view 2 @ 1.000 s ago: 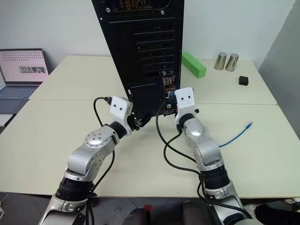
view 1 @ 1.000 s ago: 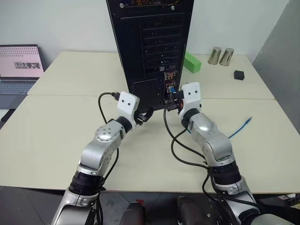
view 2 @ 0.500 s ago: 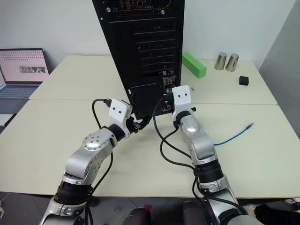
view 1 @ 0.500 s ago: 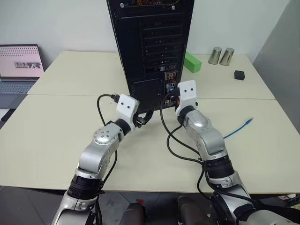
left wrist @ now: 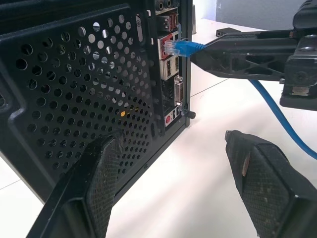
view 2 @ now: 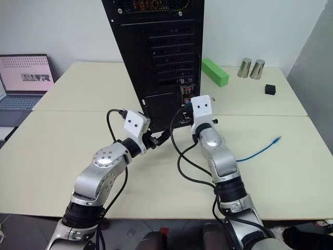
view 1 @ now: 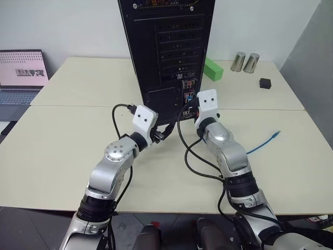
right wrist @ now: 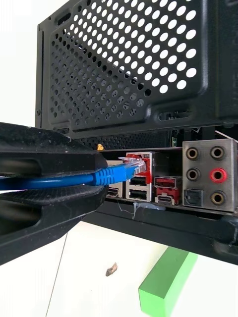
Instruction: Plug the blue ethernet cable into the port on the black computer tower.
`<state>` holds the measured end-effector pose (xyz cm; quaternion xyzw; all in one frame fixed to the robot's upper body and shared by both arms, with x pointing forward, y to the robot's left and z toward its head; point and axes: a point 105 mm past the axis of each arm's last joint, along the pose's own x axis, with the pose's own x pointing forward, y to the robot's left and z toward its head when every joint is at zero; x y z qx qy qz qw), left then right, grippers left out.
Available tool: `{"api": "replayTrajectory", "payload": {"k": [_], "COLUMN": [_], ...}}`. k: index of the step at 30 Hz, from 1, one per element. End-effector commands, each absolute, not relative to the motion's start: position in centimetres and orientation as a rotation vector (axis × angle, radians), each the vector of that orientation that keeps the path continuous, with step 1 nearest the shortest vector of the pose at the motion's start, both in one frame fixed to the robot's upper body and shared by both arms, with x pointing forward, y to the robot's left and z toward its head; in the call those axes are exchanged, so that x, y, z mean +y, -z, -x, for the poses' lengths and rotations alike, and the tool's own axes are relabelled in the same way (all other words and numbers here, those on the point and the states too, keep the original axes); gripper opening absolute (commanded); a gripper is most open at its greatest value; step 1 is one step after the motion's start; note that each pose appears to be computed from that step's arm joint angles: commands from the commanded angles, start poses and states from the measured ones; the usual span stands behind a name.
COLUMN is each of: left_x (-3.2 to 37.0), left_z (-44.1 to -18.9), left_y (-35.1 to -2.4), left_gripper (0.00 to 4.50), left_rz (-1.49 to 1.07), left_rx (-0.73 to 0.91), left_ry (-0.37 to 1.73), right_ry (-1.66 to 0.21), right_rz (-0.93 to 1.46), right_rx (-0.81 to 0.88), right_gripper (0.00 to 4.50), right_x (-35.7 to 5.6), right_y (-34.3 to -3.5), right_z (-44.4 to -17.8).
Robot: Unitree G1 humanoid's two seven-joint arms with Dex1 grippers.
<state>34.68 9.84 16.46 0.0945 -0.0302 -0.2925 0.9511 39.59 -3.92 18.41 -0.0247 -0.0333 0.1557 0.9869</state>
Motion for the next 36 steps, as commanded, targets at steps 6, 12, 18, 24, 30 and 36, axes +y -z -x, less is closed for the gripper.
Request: {"api": "replayTrajectory", "payload": {"k": [6, 12, 18, 24, 30, 36], "left_x": [9.6, 9.6, 9.3, 9.1, 9.0, 8.8], "left_z": [-34.2, -34.2, -34.2, -34.1, -34.1, -34.1], "left_y": [-18.0, -18.0, -17.9, -17.9, -17.9, -18.0], "left_gripper": [3.50, 3.50, 3.50, 3.50, 3.50, 3.50], "left_rz": [-0.214, -0.217, -0.216, -0.215, -0.211, -0.208], "left_rx": [-0.141, -0.146, -0.146, -0.148, -0.150, -0.153], "left_ry": [0.607, 0.604, 0.613, 0.618, 0.618, 0.620], "right_ry": [-0.309, -0.333, -0.366, -0.385, -0.381, -0.380], "right_rz": [0.045, 0.037, 0.036, 0.037, 0.038, 0.019], "right_rx": [-0.110, -0.128, -0.143, -0.149, -0.148, -0.146], "right_gripper": [0.00, 0.00, 0.00, 0.00, 0.00, 0.00], "right_x": [-3.7, -2.9, -1.5, -0.7, -0.7, -0.8], "right_y": [-19.9, -21.4, -22.6, -23.1, -23.0, -23.5], "right_z": [-40.0, -40.0, -40.2, -40.5, -40.7, -41.0]}}
